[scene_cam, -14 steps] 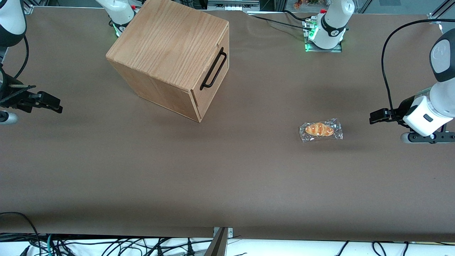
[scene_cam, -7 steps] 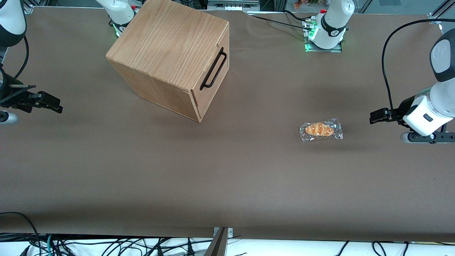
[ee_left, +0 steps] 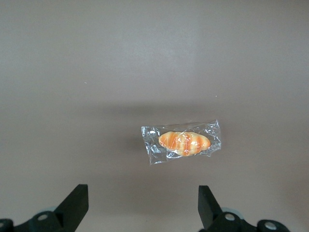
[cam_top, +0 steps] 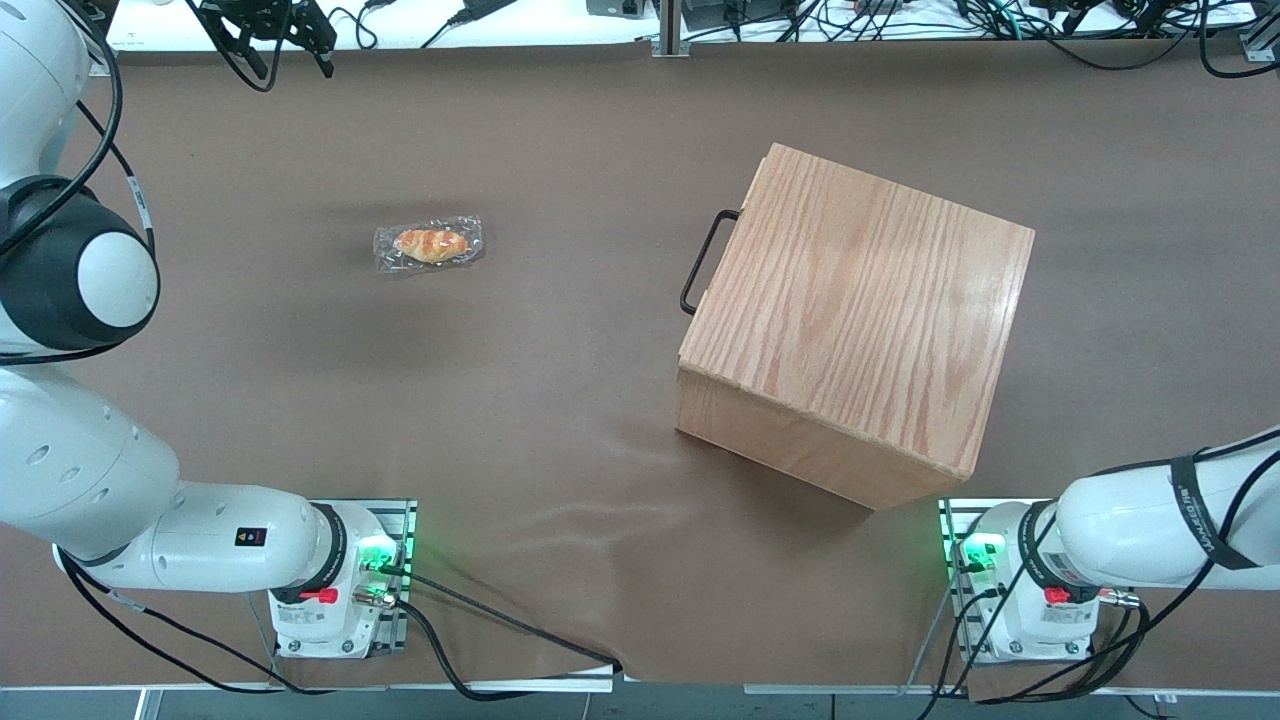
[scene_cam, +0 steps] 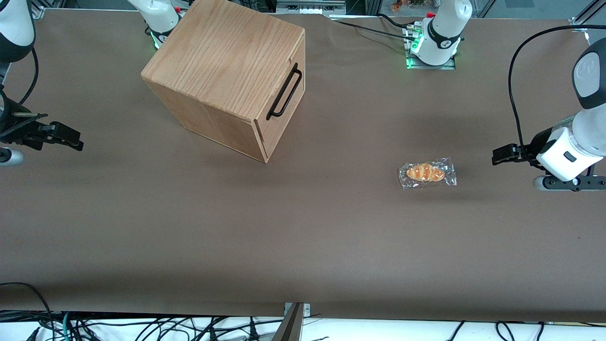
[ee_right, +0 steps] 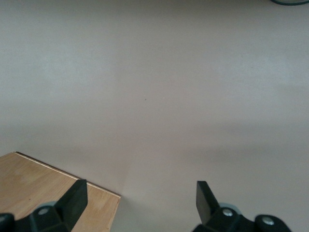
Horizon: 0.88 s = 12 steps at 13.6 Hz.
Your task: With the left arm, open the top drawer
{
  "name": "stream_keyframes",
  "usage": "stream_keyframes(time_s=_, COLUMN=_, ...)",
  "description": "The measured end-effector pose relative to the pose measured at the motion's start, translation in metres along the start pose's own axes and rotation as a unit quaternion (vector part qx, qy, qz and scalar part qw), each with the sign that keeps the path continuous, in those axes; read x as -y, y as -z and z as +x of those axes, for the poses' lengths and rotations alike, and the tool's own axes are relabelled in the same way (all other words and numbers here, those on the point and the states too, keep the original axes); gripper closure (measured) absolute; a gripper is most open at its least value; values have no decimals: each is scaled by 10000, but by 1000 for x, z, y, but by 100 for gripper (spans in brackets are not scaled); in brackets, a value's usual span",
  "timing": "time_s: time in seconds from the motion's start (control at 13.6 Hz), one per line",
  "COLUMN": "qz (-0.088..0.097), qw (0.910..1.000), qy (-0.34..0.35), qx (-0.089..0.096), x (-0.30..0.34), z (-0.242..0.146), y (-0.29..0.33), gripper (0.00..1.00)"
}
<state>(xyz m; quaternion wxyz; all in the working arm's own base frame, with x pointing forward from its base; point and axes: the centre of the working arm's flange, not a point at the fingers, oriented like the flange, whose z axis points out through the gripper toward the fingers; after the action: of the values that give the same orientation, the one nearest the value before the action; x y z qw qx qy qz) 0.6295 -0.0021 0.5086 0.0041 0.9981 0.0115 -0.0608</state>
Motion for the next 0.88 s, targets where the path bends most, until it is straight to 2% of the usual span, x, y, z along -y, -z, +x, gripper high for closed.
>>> stream_keyframes(time_s=0.59, qz=-1, qw=10000, qy=-52, qx=0, x=-6, z=0, y=0, gripper=0)
stream_keyframes(time_s=0.88, qz=-42, qw=9995, qy=-311, qx=4, x=-52, z=-4, y=0, gripper=0)
